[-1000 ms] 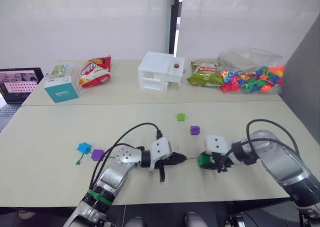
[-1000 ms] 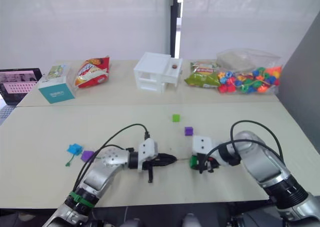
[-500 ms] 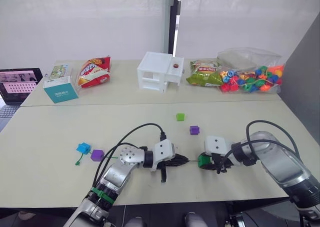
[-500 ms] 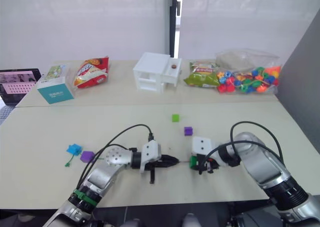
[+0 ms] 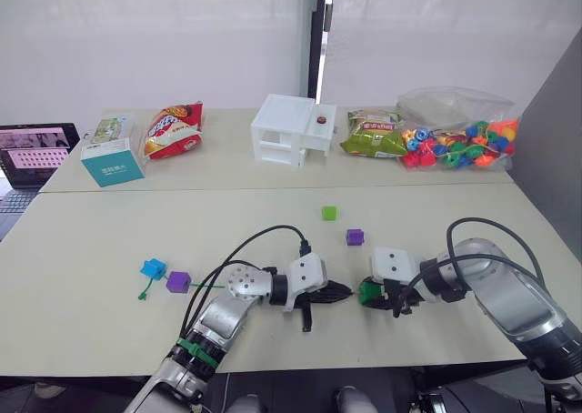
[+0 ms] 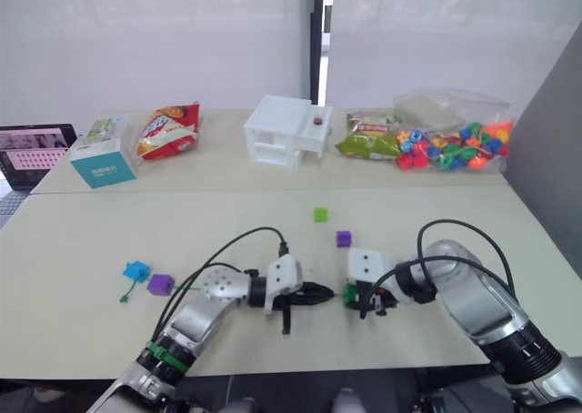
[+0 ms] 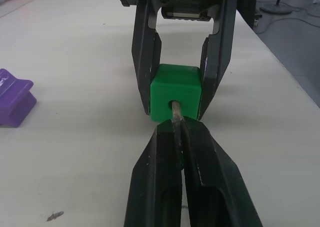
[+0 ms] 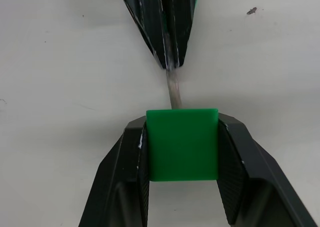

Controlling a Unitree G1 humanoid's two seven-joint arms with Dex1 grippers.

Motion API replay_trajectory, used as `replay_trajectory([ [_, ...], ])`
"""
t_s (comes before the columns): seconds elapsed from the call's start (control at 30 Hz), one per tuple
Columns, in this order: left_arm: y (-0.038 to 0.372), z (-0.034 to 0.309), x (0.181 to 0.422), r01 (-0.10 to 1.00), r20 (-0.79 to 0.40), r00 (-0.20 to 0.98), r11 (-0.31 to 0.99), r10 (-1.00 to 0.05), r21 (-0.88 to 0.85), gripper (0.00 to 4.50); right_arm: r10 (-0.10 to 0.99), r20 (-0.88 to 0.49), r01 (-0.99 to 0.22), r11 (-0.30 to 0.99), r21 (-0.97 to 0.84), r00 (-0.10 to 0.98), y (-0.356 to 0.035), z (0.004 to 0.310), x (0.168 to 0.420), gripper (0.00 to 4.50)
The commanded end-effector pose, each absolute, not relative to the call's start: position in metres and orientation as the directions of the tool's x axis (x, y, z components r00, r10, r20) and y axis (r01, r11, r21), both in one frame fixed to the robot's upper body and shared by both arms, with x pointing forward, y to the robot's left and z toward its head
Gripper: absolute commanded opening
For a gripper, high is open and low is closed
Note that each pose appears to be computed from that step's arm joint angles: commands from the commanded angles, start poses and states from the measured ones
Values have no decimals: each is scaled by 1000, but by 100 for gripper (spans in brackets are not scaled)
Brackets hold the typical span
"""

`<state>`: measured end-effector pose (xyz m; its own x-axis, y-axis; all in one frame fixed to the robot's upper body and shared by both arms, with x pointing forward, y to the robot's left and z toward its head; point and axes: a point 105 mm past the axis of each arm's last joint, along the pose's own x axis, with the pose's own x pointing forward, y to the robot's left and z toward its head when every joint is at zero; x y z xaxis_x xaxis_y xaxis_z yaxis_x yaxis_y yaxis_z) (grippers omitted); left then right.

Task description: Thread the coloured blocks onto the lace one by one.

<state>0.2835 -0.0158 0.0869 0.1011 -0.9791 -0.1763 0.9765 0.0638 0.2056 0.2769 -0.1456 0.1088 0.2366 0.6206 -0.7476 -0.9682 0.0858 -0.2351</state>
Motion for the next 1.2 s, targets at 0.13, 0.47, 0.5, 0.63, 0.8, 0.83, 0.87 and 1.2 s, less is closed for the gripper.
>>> replay_trajectory([
  [0.13, -33, 100, 282, 973, -158, 59, 22, -986, 229, 0, 632, -736, -965, 84, -249, 245, -143, 116, 276, 119],
  [0.47, -8, 98, 285, 958, -266, 85, 5, -960, 287, 295, 623, -741, -963, 85, -255, 251, -147, 116, 276, 119],
  [0.5, -3, 99, 286, 955, -279, 92, 6, -956, 295, 295, 621, -742, -963, 87, -255, 252, -148, 116, 277, 119],
  [0.63, -1, 99, 287, 953, -280, 108, 19, -954, 301, 295, 621, -742, -963, 86, -256, 253, -147, 115, 278, 119],
  [0.8, -5, 95, 287, 955, -274, 115, 31, -955, 294, 295, 623, -741, -963, 82, -256, 250, -145, 115, 279, 119],
  [0.83, -6, 95, 288, 955, -272, 118, 34, -955, 295, 295, 623, -741, -963, 82, -256, 249, -145, 115, 278, 119],
  [0.87, -6, 95, 289, 955, -271, 121, 37, -955, 295, 295, 623, -741, -963, 81, -255, 249, -145, 115, 278, 119],
  [1.2, -8, 92, 290, 960, -270, 125, 48, -955, 277, 182, 624, -739, -963, 87, -257, 253, -145, 117, 277, 119],
])
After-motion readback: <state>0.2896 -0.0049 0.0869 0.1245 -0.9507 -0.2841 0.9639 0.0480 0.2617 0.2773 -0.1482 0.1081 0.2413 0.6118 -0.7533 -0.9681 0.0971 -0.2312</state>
